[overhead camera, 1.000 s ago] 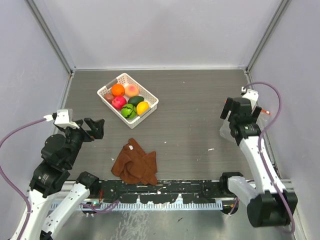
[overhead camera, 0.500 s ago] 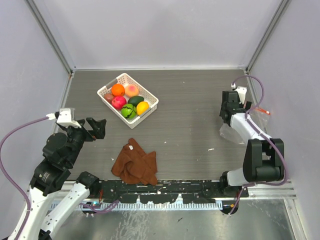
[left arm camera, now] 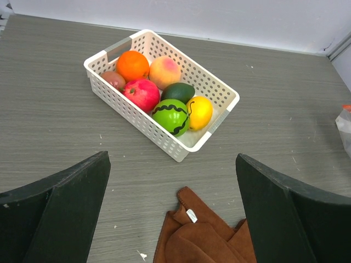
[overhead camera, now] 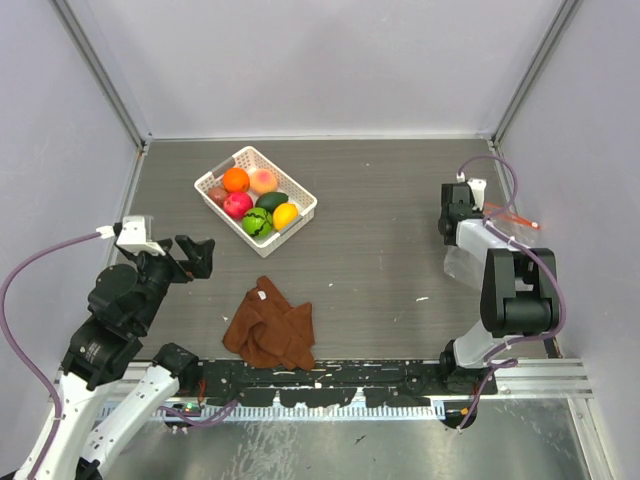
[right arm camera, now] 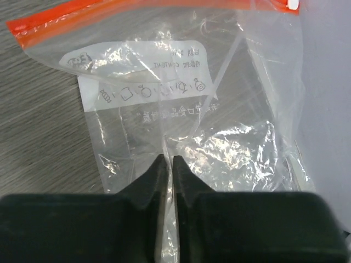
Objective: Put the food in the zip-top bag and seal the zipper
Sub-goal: Pick up the zipper food storage bag at the center of the board.
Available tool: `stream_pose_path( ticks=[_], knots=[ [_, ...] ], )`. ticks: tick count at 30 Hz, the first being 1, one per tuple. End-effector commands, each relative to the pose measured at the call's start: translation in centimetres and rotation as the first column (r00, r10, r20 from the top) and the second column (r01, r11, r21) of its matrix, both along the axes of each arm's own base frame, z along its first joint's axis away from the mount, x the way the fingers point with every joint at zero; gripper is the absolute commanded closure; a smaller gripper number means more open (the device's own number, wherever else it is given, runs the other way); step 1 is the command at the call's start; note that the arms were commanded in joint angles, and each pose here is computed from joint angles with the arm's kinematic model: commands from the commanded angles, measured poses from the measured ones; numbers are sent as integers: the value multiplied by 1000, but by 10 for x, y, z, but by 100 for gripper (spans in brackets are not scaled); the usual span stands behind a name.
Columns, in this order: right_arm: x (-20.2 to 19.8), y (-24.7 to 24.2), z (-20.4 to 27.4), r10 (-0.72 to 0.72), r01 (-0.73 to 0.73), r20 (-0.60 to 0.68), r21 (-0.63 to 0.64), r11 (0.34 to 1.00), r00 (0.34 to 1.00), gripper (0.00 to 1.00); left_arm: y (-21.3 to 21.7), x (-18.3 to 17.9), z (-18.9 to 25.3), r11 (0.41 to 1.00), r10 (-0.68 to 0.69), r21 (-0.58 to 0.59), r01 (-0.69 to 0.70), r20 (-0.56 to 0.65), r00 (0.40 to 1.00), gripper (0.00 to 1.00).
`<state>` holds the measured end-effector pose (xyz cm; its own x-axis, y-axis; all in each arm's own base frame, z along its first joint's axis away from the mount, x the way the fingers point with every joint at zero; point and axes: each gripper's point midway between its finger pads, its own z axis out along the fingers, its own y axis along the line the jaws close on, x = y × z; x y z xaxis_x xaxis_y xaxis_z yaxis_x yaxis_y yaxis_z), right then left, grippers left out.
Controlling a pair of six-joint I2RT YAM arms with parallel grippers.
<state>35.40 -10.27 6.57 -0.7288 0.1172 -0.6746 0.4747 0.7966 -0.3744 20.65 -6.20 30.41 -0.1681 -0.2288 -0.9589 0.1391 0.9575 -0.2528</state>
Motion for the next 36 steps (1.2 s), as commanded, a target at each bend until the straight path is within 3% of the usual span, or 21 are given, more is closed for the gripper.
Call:
stream_pose_path(
  ticks=[1, 3, 9, 14, 20, 27, 36],
  knots=[
    [17, 0, 36, 5, -5, 123, -1, 1000, 992, 91, -6, 5, 14, 1000, -22, -8, 23, 52, 998, 2],
    [17, 6, 46, 30, -31, 151, 4, 1000, 988, 99, -8, 4, 14, 999, -33, -8, 33, 53, 998, 2],
    [19, 53, 90, 196, -207, 261, 16, 978, 945, 99, -14, 5, 16, 998, -61, -17, 61, 46, 997, 2],
    [11, 107, 118, 375, -393, 341, -19, 919, 862, 99, -31, 6, 21, 991, -128, -43, 128, -2, 992, 2],
    [-5, 172, 144, 566, -612, 458, -59, 789, 686, 99, -56, 12, 16, 974, -208, -109, 196, -110, 972, 2],
    [-30, 228, 168, 704, -755, 541, -177, 631, 461, 99, -95, 22, 0, 938, -315, -239, 252, -284, 906, 1],
    [-72, 296, 167, 830, -858, 526, -326, 397, 184, 99, -140, 36, -3, 864, -438, -425, 269, -375, 817, 0]
  ],
)
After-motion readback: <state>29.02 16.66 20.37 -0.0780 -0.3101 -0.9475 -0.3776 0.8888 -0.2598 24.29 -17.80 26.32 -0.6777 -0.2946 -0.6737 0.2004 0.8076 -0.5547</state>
